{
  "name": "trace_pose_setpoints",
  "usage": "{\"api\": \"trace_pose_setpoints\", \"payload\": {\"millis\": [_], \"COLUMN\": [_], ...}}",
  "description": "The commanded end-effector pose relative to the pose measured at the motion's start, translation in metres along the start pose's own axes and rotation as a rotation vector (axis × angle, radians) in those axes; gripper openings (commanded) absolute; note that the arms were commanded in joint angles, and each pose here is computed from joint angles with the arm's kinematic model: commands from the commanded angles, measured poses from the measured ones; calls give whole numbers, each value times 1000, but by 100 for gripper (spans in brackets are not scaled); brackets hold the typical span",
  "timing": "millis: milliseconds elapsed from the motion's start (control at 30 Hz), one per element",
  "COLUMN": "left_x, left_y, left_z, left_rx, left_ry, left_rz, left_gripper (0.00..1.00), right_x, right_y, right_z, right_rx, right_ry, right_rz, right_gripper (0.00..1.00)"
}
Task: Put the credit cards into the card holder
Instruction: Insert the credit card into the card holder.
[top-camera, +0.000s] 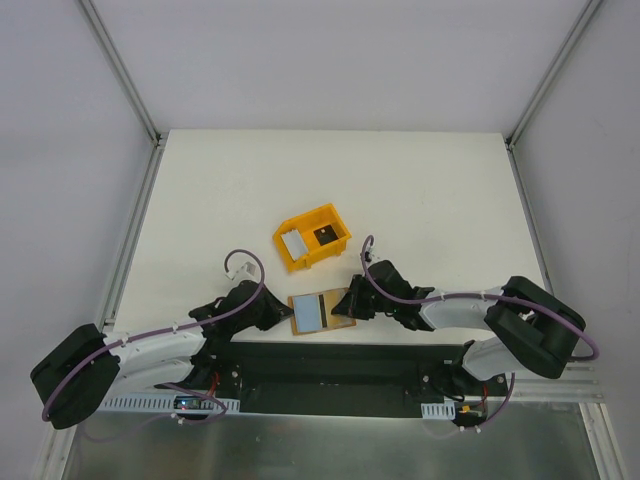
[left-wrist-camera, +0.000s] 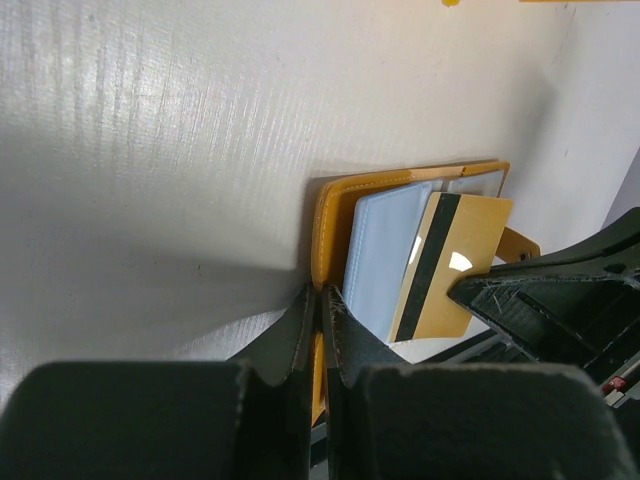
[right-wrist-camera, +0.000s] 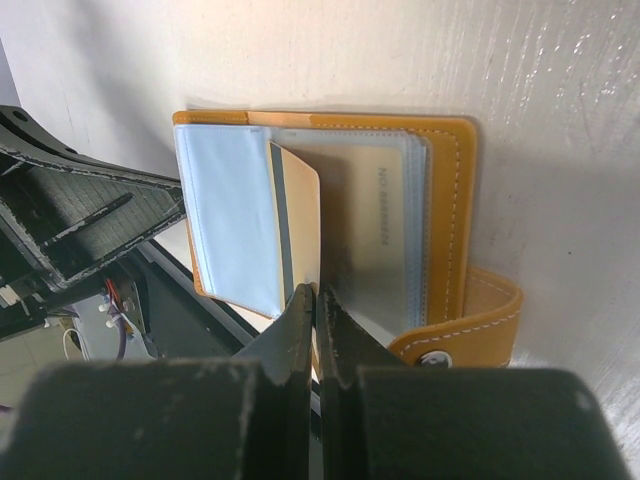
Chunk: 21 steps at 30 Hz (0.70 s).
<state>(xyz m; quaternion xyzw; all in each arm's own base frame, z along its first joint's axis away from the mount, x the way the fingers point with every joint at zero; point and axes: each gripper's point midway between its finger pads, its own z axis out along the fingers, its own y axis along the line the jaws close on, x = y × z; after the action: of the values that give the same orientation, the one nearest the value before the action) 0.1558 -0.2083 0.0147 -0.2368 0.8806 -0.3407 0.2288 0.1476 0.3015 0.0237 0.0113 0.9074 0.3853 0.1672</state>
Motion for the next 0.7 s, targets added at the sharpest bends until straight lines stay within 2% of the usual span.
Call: {"api": "trace_pose_setpoints", "payload": {"millis": [0,433,667], "left_x": [-3,-3,-2], "left_y": [20,19,19], "left_z": [2,1,1], "left_rx": [-62,-54,-53], "left_ry": [-33,-36,-30], "left_rz": [-6,-21,-20], "left_gripper": [0,0,0], "right_x": [21,27,24], "right_y": [-27,-25,-31], "right_z": [-1,6,5], "right_rx": [102,106,128], "right_ry": [84,125,98], "right_rz": [-13,-6,10], "right_gripper": [0,0,0]}}
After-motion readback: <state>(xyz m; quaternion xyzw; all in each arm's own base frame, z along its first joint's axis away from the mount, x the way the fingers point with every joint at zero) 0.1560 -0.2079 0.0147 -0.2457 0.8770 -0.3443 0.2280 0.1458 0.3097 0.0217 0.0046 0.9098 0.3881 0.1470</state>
